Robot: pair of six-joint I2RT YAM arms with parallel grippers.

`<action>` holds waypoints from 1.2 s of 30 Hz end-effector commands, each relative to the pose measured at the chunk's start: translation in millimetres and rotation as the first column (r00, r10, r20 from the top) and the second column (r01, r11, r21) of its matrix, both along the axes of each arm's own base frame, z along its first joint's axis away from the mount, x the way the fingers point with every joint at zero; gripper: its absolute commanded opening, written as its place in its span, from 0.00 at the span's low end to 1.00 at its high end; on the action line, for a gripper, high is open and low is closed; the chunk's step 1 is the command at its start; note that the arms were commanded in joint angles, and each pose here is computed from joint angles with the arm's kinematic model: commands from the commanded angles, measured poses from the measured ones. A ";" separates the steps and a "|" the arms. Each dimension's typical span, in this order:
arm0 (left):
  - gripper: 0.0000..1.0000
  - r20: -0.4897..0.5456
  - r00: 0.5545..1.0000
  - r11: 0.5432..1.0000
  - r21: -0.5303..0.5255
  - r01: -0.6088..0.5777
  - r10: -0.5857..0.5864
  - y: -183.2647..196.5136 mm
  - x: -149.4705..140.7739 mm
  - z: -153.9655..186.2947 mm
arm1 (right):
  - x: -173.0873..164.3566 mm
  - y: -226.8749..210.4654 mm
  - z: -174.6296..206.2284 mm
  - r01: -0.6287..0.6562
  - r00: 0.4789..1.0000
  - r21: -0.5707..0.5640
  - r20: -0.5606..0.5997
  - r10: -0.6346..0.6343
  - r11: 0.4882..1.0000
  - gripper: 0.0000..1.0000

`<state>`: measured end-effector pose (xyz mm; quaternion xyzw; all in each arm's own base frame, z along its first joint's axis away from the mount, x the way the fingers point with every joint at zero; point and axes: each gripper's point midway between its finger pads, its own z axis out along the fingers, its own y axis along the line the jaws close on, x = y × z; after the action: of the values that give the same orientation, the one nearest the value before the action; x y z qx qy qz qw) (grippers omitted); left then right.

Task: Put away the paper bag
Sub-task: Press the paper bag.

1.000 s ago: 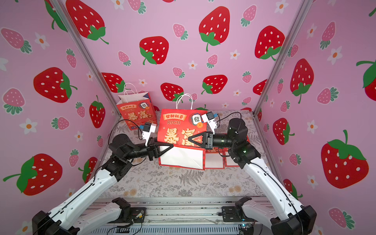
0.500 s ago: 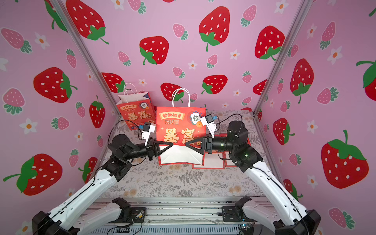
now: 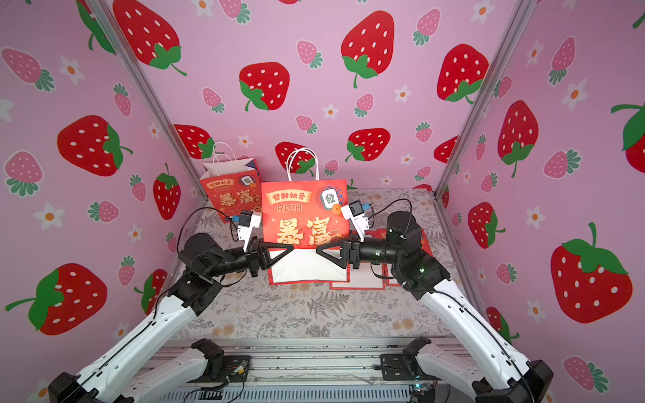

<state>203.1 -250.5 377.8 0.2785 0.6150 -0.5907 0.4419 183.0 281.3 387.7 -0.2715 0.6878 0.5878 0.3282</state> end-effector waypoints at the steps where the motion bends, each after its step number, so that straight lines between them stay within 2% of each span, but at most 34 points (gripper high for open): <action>1: 0.00 0.067 0.997 0.999 -0.038 0.031 -0.028 2.6 -11.3 22.1 | -8.1 -3.1 -0.3 -0.009 1.000 -0.011 0.028 0.009 1.000 0.62; 6: 0.00 0.062 0.994 0.996 -0.024 0.088 -0.086 -0.7 -18.4 20.0 | -11.8 -3.9 4.6 -0.022 0.999 -0.005 0.040 0.023 1.000 0.43; 13: 0.01 0.051 0.994 0.995 -0.022 0.097 -0.096 -2.8 -17.4 18.4 | -12.9 -1.4 5.3 -0.042 0.999 -0.005 0.032 0.042 0.999 0.06; 15: 0.19 0.049 0.996 0.997 -0.028 0.075 -0.074 -1.7 -14.5 20.6 | -13.2 -1.4 2.7 -0.044 0.999 -0.010 0.025 0.044 0.999 0.00; 17: 0.40 0.038 0.999 0.999 -0.024 -0.027 0.028 4.5 -2.7 22.2 | -15.0 -2.3 -0.2 -0.049 0.999 -0.019 0.023 0.049 0.999 0.00; 19: 0.54 0.030 0.993 0.993 -0.036 -0.113 0.114 11.9 5.5 26.9 | -18.0 -3.2 -3.1 -0.058 0.998 -0.029 0.021 0.058 0.998 0.00; 22: 0.65 0.040 0.986 0.984 -0.084 -0.156 0.160 18.8 6.3 37.1 | -23.2 -4.3 -7.1 -0.077 0.997 -0.041 0.012 0.077 0.996 0.00; 24: 0.66 0.044 0.986 0.983 -0.103 -0.153 0.158 19.6 4.9 42.1 | -27.2 -4.3 -8.9 -0.096 0.995 -0.048 0.006 0.097 0.994 0.00; 27: 0.65 0.029 0.988 0.983 -0.109 -0.146 0.150 17.5 7.4 41.6 | -31.5 -4.0 -12.3 -0.115 0.993 -0.060 0.001 0.115 0.992 0.00; 29: 0.59 0.013 0.988 0.983 -0.104 -0.150 0.152 15.4 12.6 37.6 | -34.5 -2.8 -14.2 -0.131 0.991 -0.069 -0.003 0.131 0.989 0.00; 30: 0.51 0.003 0.988 0.983 -0.102 -0.151 0.152 14.5 14.8 35.7 | -36.1 -2.4 -14.4 -0.138 0.990 -0.074 -0.004 0.138 0.988 0.00; 32: 0.26 -0.013 0.988 0.984 -0.096 -0.152 0.152 12.2 19.6 32.4 | -37.6 -1.7 -16.4 -0.142 0.990 -0.090 -0.005 0.142 0.986 0.02; 35: 0.03 -0.032 0.986 0.983 -0.078 -0.164 0.162 10.6 25.3 26.4 | -36.9 -2.5 -20.3 -0.133 0.991 -0.113 -0.010 0.132 0.985 0.04; 36: 0.00 -0.035 0.985 0.983 -0.072 -0.170 0.168 10.8 26.4 25.1 | -36.3 -3.2 -20.9 -0.127 0.992 -0.117 -0.009 0.127 0.985 0.05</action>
<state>228.4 -242.9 383.9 0.1985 0.6362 -0.5818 0.4662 155.9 279.3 361.6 -0.3144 0.7078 0.5699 0.2746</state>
